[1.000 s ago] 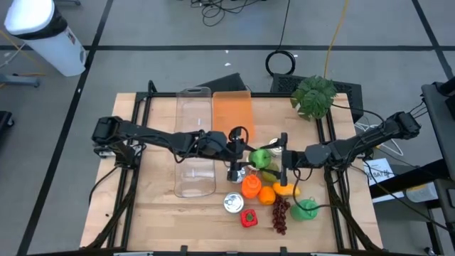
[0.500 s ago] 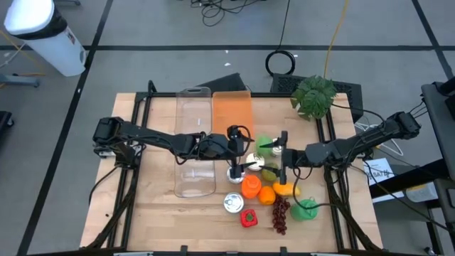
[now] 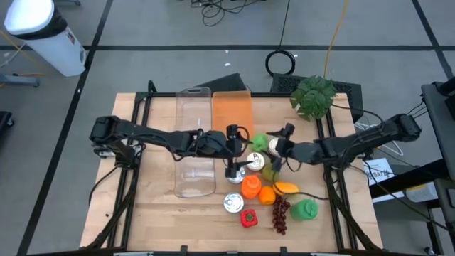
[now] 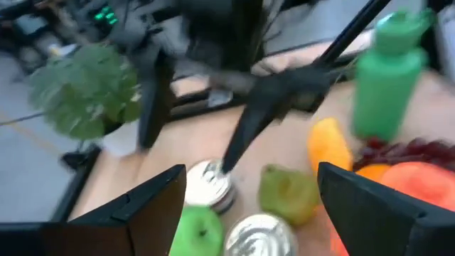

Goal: Pick & Place Food Item
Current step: Put the green pear into the top transparent bin

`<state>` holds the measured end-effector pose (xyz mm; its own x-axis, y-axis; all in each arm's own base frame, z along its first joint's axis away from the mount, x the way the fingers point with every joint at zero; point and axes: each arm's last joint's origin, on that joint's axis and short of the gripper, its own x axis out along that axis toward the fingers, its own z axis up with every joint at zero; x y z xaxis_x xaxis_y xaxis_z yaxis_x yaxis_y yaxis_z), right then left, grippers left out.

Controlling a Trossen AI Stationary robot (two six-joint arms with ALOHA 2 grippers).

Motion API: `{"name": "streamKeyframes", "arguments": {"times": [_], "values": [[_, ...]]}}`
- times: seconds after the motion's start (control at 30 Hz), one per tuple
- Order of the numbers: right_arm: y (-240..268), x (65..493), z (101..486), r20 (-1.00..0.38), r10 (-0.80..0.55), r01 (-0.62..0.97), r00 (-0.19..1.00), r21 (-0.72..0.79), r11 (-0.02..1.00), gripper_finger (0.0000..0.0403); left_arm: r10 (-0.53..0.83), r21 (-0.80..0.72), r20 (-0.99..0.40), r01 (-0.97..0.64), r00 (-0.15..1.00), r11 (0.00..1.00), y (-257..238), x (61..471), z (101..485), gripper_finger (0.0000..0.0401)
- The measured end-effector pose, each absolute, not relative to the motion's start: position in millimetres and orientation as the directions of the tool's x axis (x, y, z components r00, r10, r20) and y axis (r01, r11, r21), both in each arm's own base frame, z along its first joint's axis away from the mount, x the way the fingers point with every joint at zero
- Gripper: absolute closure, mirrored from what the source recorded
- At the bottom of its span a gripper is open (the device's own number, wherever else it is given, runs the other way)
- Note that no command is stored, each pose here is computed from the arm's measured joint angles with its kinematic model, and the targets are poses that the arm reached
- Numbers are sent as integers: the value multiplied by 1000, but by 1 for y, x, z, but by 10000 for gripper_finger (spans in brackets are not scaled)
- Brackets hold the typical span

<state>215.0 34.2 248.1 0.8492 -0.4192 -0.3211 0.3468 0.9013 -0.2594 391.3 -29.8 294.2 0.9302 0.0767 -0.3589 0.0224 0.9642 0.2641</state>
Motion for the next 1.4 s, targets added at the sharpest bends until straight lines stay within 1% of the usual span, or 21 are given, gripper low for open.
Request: {"name": "streamKeyframes", "arguments": {"times": [0.1,0.23,0.4,0.53,0.7,0.83,1.03,1.13,1.23,1.3,1.4], "values": [[27,220,232,-421,-429,325,799,-299,897,90,23,222,-358,61,934,973,-23,392,296,82],[22,232,207,-545,-382,210,747,-352,912,97,41,192,-389,37,920,981,-13,390,294,83],[22,243,183,-620,-380,103,687,-434,895,115,66,136,-406,-11,912,991,-3,389,292,74],[21,249,177,-623,-387,75,679,-467,881,134,69,118,-408,-22,910,993,-2,389,292,69],[18,254,178,-589,-385,88,710,-468,879,167,65,121,-413,-16,909,992,-3,389,292,74],[15,254,176,-615,-353,72,705,-433,898,199,65,122,-416,-15,907,992,-3,388,292,83],[12,252,175,-629,-367,116,685,-403,908,233,65,122,-418,-15,906,992,-3,388,291,91],[12,250,179,-621,-360,121,696,-393,912,242,65,122,-419,-15,906,992,-3,388,291,87],[17,247,195,-568,-339,129,750,-377,917,244,65,123,-429,-14,901,992,-3,388,290,80],[22,244,210,-509,-317,148,801,-345,927,244,65,123,-436,-12,898,992,-3,388,290,75],[30,232,223,-476,-281,169,833,-265,949,238,66,124,-440,-12,896,992,-3,387,289,70]]}}
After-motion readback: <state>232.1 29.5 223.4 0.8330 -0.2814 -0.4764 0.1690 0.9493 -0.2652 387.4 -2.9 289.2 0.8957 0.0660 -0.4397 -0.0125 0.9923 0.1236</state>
